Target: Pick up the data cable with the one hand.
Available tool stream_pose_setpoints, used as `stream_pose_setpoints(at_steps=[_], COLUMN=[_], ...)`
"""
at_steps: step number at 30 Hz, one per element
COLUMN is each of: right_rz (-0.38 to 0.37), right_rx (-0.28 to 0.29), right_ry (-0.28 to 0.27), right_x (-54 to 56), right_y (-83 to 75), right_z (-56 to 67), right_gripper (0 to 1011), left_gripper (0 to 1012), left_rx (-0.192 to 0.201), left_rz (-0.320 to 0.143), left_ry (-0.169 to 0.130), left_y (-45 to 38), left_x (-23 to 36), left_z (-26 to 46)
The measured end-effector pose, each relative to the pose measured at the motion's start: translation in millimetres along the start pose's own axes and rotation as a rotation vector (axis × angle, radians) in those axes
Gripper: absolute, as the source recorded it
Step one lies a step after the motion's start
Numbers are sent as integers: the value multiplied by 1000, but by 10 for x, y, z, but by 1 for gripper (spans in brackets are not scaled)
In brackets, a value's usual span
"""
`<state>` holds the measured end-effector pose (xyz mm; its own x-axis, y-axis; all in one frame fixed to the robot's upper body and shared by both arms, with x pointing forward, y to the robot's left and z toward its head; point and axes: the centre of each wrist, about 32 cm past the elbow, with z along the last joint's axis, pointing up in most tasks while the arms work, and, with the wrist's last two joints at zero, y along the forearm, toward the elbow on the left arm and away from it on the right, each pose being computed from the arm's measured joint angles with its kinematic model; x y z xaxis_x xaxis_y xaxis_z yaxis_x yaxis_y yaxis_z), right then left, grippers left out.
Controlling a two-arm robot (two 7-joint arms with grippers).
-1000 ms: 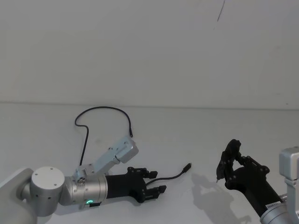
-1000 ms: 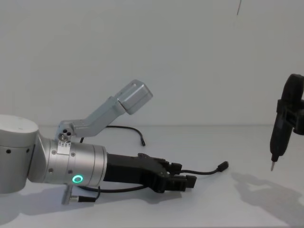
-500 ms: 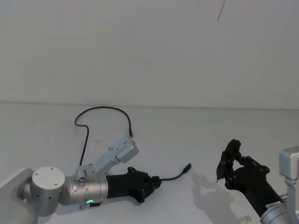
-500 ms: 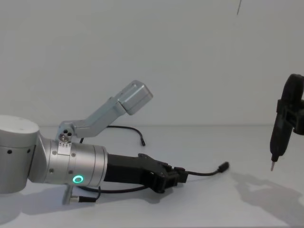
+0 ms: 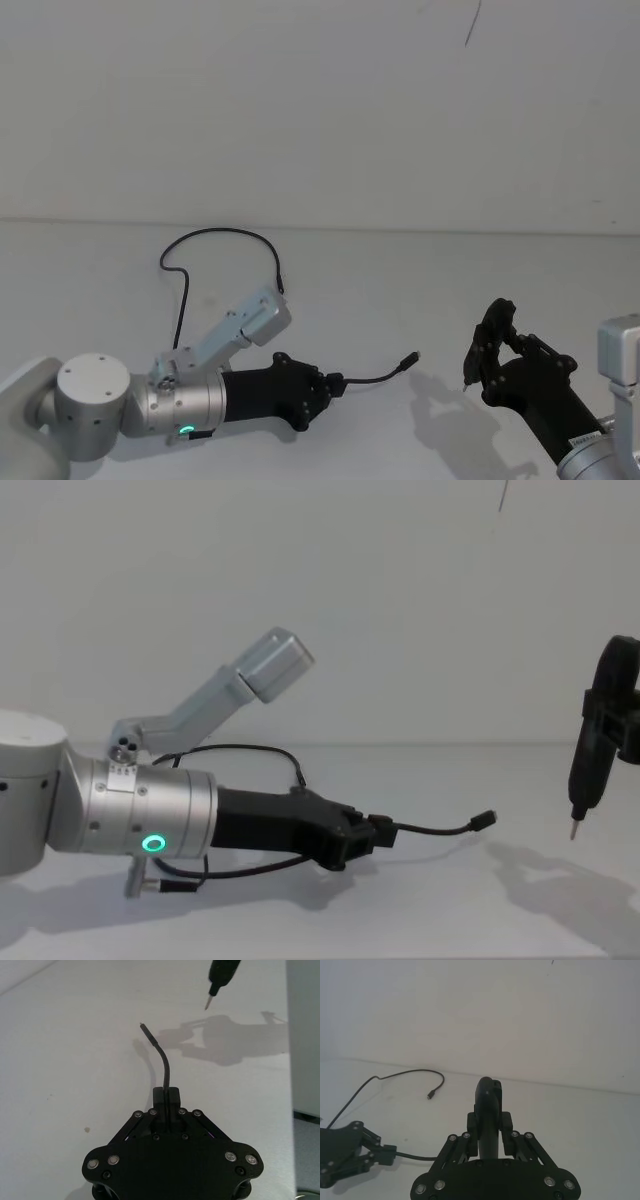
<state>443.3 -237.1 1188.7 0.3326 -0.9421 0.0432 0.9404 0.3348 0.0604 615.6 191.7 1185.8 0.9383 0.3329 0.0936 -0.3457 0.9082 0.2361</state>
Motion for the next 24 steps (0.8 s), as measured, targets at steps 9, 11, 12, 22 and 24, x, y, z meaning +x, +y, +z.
stream_pose_setpoints(at_steps=[9,11,12,22,24], right_rz=[0,0,0,0,0], right_rx=[0,0,0,0,0], right_ry=[0,0,0,0,0], right_x=[0,0,0,0,0], right_y=[0,0,0,0,0], right_z=[0,0,0,0,0], right_gripper=[269,269,269,269,269], left_gripper=[51,50,51,50,51], left_rx=[-18,-18,-16,-9,-9], left_rz=[-33,-39,-43,-44,-41], left_ry=[-14,-17,-20,-28,-27], left_y=[187,249,300,565,594], left_x=[-37,-54,-72,-212,-232], left_z=[109,136,157,255,268])
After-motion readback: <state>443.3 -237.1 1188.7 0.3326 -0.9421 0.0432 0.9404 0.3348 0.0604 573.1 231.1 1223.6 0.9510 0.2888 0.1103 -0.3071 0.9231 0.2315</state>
